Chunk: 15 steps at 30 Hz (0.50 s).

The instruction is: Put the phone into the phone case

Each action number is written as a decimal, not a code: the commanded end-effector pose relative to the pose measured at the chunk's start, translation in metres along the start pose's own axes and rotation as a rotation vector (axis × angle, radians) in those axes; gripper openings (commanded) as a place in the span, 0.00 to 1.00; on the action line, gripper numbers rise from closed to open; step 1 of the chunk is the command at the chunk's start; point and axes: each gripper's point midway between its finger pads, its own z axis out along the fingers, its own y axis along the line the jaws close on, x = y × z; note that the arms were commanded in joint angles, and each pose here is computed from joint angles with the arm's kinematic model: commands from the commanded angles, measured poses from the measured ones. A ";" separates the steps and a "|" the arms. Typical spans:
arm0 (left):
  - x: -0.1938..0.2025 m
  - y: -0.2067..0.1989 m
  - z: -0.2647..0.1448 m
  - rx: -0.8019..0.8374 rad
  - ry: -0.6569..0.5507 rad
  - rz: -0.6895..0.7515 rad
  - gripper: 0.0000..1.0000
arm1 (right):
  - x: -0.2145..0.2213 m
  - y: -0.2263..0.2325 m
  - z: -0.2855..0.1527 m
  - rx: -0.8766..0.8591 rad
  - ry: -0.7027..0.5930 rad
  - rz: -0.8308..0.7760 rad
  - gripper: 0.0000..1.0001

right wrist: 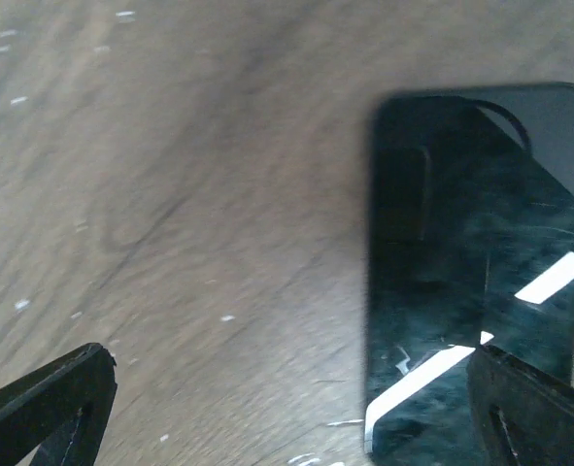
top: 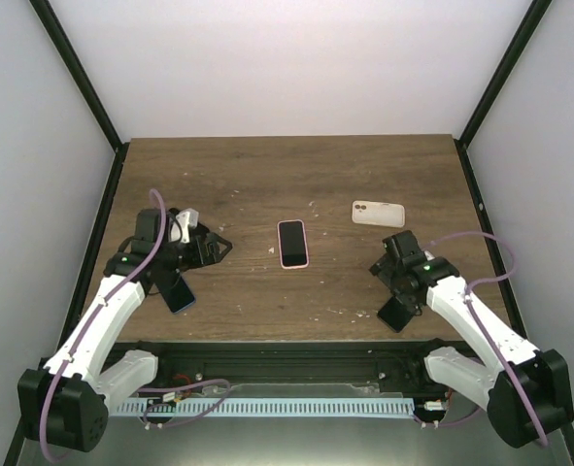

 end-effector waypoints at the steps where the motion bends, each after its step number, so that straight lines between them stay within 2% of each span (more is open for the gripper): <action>1: 0.002 -0.002 0.002 0.023 0.008 0.016 0.98 | -0.008 -0.041 0.004 0.162 -0.055 0.151 1.00; 6: 0.000 -0.001 -0.001 0.014 -0.011 0.025 0.98 | -0.003 -0.060 0.018 0.204 -0.014 0.205 1.00; 10: 0.000 -0.001 -0.002 0.011 -0.013 0.027 0.98 | 0.006 -0.055 0.034 0.154 0.037 0.182 1.00; 15: 0.000 0.000 -0.002 0.009 -0.014 0.028 0.98 | 0.015 -0.065 0.045 0.205 0.065 0.205 1.00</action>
